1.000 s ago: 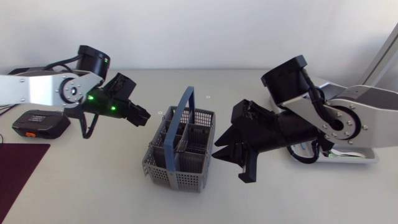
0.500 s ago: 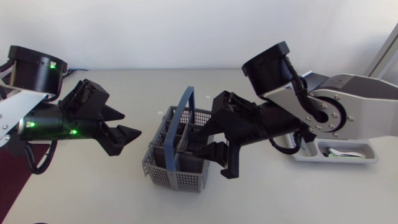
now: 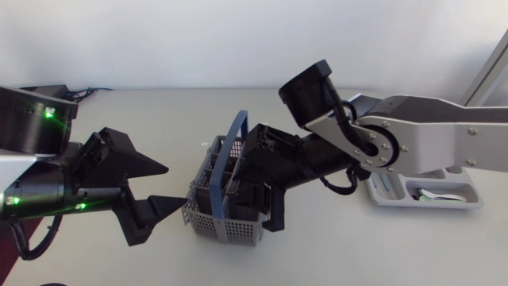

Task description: Unload the cutlery basket into the drawer organizer.

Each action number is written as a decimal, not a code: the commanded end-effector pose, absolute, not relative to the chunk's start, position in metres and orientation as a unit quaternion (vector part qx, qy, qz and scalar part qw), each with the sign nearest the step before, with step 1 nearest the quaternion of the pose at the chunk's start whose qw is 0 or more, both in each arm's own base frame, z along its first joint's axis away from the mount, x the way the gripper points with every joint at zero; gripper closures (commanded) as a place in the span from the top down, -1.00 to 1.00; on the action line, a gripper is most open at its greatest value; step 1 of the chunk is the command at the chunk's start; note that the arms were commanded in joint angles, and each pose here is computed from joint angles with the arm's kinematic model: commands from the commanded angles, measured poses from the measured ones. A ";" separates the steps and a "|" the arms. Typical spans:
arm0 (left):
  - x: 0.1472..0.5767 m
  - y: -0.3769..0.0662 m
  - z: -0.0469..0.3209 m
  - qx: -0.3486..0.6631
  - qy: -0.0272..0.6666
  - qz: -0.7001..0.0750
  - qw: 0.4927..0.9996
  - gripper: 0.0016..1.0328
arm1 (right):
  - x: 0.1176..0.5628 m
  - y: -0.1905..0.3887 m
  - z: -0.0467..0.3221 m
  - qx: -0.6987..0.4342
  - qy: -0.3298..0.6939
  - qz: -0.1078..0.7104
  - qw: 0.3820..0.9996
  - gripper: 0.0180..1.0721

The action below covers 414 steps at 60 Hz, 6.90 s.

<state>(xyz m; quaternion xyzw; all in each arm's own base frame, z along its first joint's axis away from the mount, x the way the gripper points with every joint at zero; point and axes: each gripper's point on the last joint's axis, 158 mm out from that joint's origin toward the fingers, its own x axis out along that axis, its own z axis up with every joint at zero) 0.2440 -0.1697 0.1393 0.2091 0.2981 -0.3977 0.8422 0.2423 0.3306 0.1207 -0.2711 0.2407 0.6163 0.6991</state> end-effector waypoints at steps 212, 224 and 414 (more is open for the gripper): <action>0.169 -0.320 0.135 0.315 0.242 -0.604 0.691 -0.17 | 0.150 0.155 0.264 -0.125 0.175 0.659 0.721 -0.89; 0.186 -0.327 0.119 0.306 0.253 -0.599 0.696 -0.18 | 0.145 0.156 0.267 -0.131 0.159 0.655 0.727 -0.89; 0.145 -0.362 0.181 0.144 0.237 -0.758 0.590 -0.94 | 0.137 0.166 0.237 -0.066 0.122 0.681 0.719 0.52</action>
